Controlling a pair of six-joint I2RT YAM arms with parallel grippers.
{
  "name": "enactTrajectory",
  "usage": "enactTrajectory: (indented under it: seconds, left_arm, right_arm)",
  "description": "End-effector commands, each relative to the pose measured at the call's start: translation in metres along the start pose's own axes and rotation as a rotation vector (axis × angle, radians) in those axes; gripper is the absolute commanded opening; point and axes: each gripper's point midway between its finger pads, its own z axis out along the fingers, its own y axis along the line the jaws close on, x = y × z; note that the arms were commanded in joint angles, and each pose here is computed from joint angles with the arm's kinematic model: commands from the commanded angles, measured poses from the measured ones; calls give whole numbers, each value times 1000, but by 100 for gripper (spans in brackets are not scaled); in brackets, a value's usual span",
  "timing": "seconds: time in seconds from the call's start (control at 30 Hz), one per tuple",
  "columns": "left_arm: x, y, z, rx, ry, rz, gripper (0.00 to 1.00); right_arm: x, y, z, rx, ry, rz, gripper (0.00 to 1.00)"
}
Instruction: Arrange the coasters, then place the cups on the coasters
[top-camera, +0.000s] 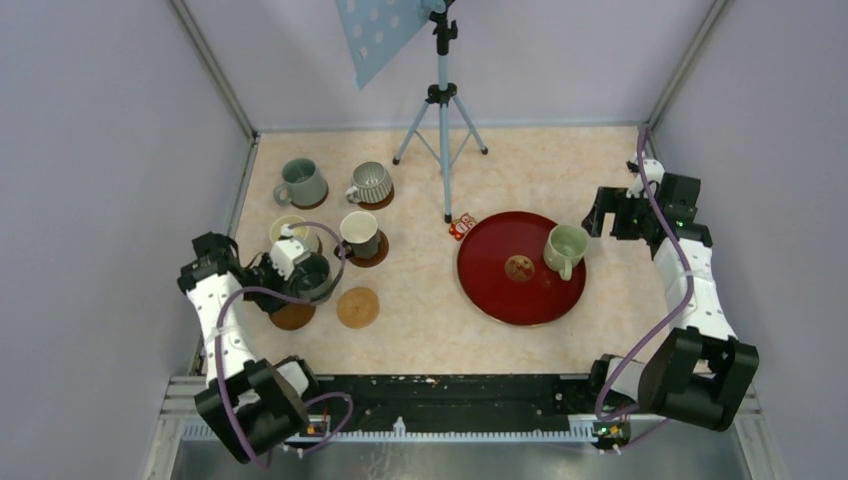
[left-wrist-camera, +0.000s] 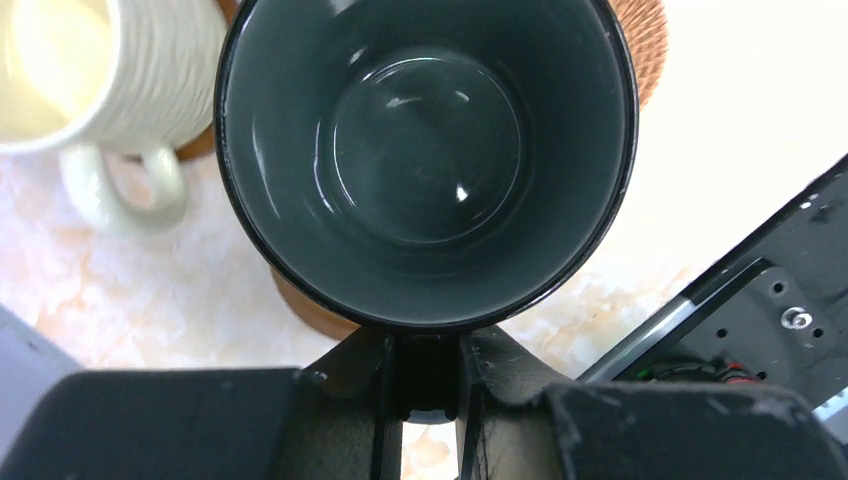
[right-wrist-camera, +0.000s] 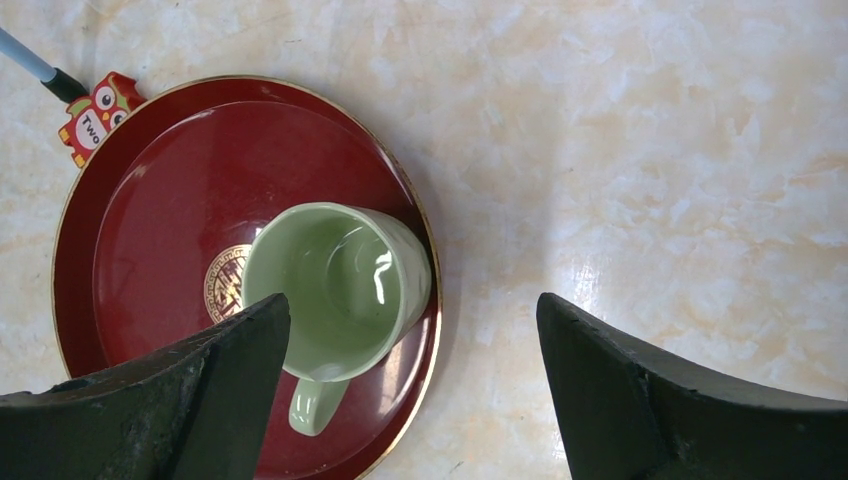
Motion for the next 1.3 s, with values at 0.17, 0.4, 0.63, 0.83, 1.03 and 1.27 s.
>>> enactTrajectory:
  seconds: [0.17,0.4,0.63,0.83,1.03,1.27]
  left_arm:
    - [32,45,-31,-92,-108,15,0]
    - [56,59,-35,-152,-112,-20,0]
    - [61,57,-27,-211,-114,-17,0]
    - [71,41,-15,-113,-99,-41,0]
    - [83,36,-3,-90,-86,-33,0]
    - [84,41,1,-99,-102,-36,0]
  right_arm:
    - [-14,1,-4,-13,-33,-26,91]
    - [-14,2,-3,-23,-31,-22,91]
    - [-13,3,-2,-27,-26,-23,91]
    - [-13,3,-2,-29,-24,-24,91]
    - [-12,3,-1,-33,-21,-22,91]
    - [-12,4,0,-37,-20,-20,91]
